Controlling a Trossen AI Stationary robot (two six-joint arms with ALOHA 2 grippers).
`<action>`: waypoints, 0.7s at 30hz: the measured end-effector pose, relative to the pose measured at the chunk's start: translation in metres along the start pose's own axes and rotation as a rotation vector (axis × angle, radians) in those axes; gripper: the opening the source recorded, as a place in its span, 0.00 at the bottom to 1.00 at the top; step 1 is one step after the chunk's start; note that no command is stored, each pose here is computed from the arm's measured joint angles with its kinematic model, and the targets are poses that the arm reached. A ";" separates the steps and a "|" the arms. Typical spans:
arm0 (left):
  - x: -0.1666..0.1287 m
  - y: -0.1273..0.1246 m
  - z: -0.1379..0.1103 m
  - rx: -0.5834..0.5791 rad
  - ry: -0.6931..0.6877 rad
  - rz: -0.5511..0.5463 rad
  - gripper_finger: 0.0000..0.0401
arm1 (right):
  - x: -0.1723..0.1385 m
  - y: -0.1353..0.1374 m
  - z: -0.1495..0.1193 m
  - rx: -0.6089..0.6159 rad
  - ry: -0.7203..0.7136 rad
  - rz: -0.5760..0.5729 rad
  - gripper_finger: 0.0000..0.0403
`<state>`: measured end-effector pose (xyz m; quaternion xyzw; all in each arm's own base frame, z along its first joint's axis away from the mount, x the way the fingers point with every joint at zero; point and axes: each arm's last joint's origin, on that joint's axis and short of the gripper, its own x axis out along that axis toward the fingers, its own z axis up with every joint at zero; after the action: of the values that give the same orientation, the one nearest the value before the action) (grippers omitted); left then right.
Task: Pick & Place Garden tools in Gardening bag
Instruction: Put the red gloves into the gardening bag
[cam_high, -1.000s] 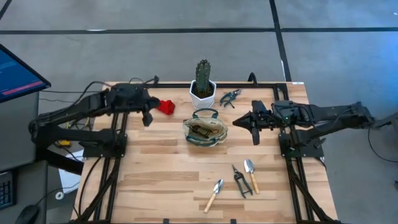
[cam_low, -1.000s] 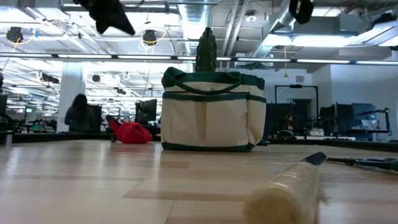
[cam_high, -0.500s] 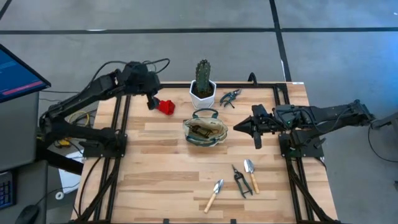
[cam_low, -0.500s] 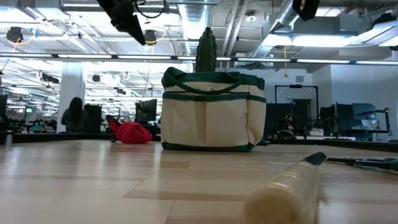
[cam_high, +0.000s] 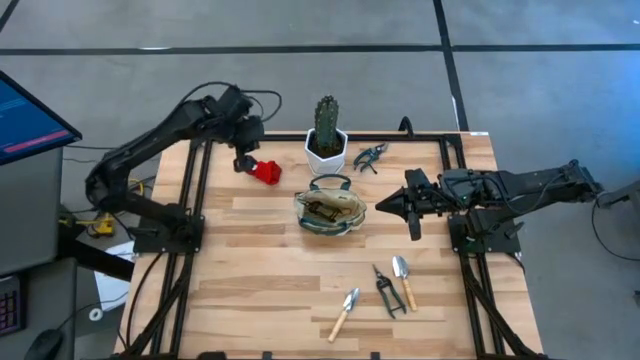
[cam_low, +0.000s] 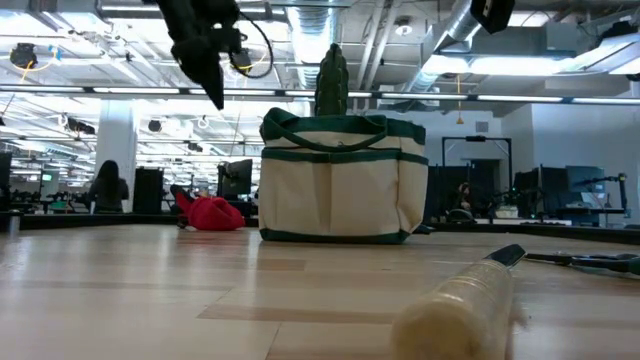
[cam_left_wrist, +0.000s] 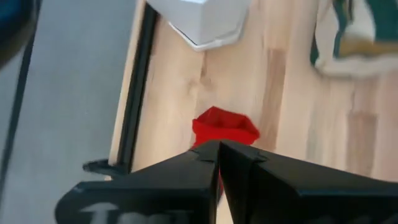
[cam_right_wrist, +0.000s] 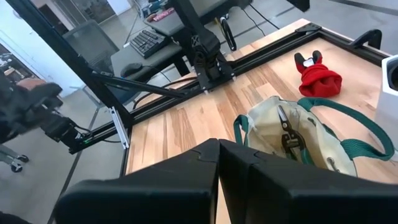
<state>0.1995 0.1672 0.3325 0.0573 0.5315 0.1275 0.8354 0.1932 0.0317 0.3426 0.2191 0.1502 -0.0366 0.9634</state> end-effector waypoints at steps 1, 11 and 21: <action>0.005 0.001 0.001 0.044 0.013 -0.009 0.01 | 0.000 0.000 0.000 0.000 0.000 0.000 0.00; 0.035 0.007 0.004 0.303 0.130 -0.016 0.01 | 0.000 0.000 0.000 0.000 0.001 0.000 0.00; 0.054 0.011 0.001 0.331 0.180 0.001 0.03 | 0.000 -0.002 -0.003 -0.006 0.027 -0.015 0.00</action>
<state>0.2206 0.1923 0.2884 0.1826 0.6178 0.0432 0.7637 0.1923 0.0315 0.3396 0.2156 0.1649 -0.0402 0.9616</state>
